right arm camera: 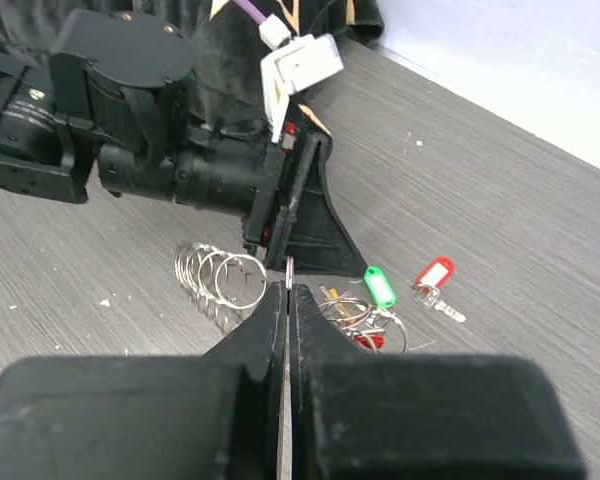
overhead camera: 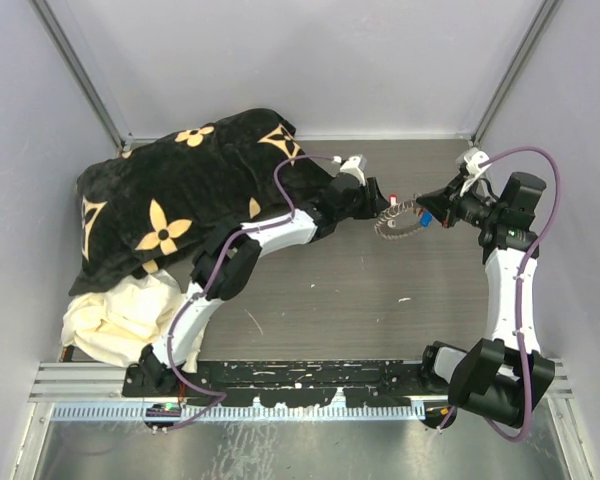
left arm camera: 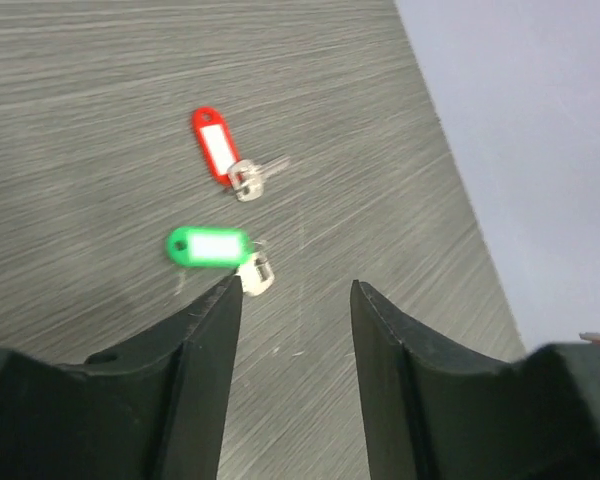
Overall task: Remove the keys from the keyring
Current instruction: Place the key at the center of the board, then place the keyring at the center of the board.
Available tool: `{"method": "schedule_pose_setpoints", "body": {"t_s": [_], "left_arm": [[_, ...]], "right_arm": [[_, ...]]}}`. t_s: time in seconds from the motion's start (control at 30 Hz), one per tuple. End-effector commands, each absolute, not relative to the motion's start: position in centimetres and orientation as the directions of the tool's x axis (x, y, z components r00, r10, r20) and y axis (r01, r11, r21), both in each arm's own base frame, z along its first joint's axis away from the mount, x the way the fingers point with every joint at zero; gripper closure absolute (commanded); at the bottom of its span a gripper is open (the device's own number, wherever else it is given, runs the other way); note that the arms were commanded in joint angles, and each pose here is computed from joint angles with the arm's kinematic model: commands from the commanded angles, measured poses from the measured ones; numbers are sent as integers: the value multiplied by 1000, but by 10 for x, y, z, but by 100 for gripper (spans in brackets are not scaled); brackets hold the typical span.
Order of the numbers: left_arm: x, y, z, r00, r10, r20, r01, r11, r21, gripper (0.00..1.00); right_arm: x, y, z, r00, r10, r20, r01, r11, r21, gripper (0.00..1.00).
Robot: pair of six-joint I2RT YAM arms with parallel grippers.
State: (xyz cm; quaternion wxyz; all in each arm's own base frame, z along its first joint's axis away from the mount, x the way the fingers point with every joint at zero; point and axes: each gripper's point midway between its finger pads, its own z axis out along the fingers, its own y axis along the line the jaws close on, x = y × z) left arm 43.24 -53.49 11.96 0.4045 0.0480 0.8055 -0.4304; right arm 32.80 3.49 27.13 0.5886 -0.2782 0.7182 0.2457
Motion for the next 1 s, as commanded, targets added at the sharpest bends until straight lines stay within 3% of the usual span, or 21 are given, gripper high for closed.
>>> {"method": "schedule_pose_setpoints", "body": {"t_s": [0.0,0.1,0.27,0.33,0.43,0.57,0.77,0.97], "left_arm": [[438,-496,224,-467,-326,-822,520,651,-554,49],[402,-454,265,-343,-278,-897,604,666,-437,46],[323,-375,305,-225,-267,-937,702,623,-346,28],[294,-349,299,-242,-238,-941,722,604,-339,18],[252,-312,292,-293,-189,-937,744,571,-348,13],[212,-257,284,-322,-90,-942,717,626,-305,1],[196,-172,289,-261,-63,-963,554,808,-203,2],[197,-156,266,-378,-161,-912,434,839,-328,2]], "right_arm": [[323,39,284,-82,-111,-990,-718,696,-19,99],[313,47,281,-71,-105,-992,-757,653,-15,99],[297,65,276,-79,-65,-995,-822,568,28,99],[294,78,270,-89,-80,-993,-843,537,32,99],[288,110,256,-71,-179,-981,-881,473,-22,99],[279,150,253,-40,-194,-980,-928,372,-35,99],[281,220,254,20,-223,-975,-970,230,-73,98],[318,279,274,50,-200,-979,-966,238,-98,98]]}}
